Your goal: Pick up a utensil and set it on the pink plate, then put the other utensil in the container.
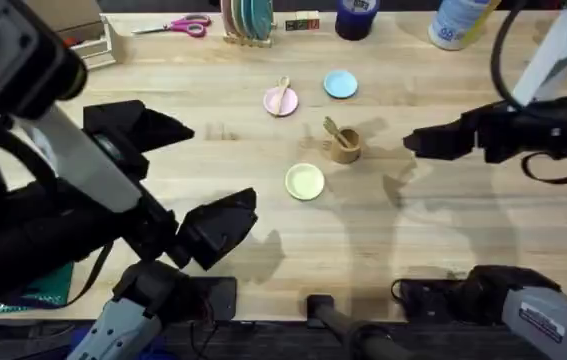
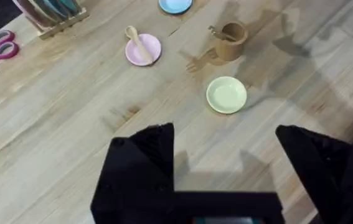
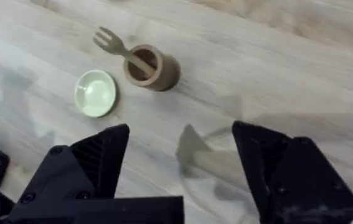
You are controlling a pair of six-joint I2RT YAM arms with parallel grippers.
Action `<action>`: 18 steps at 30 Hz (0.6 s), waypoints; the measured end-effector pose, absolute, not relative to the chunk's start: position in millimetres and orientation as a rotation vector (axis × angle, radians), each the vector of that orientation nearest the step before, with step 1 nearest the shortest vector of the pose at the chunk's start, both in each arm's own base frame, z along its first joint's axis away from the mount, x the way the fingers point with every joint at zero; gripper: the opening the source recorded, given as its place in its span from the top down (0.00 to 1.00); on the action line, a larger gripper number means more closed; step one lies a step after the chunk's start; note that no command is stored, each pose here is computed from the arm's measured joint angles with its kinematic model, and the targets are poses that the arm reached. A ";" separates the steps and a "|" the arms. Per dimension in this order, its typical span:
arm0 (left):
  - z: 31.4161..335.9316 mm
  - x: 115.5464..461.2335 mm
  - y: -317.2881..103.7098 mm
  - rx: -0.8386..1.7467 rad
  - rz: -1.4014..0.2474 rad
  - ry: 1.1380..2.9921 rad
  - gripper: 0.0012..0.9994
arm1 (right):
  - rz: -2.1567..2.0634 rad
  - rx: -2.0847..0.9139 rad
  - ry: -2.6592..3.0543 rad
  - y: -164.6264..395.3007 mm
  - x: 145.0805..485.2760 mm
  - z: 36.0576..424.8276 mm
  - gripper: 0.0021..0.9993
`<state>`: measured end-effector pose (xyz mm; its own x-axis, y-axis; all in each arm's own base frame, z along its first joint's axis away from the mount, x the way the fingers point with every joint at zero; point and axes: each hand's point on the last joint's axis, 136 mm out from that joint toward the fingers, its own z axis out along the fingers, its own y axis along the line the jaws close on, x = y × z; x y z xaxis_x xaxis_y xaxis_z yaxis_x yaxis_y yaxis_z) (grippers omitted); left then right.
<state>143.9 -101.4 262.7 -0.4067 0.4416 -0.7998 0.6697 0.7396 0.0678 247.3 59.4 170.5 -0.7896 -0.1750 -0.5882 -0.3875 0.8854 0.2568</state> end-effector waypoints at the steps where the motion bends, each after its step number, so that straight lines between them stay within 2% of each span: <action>1: 262.7 143.9 -101.4 0.837 -0.332 2.067 0.00 | 0.478 -0.404 2.474 57.7 247.8 173.7 0.00; 10: 259.6 141.5 -100.5 0.841 -0.334 2.083 0.00 | 0.416 -0.393 2.475 50.7 249.7 177.6 0.00; 18: 232.6 118.2 -91.7 0.872 -0.347 2.233 0.00 | 0.408 -0.390 2.478 49.6 249.8 177.2 0.00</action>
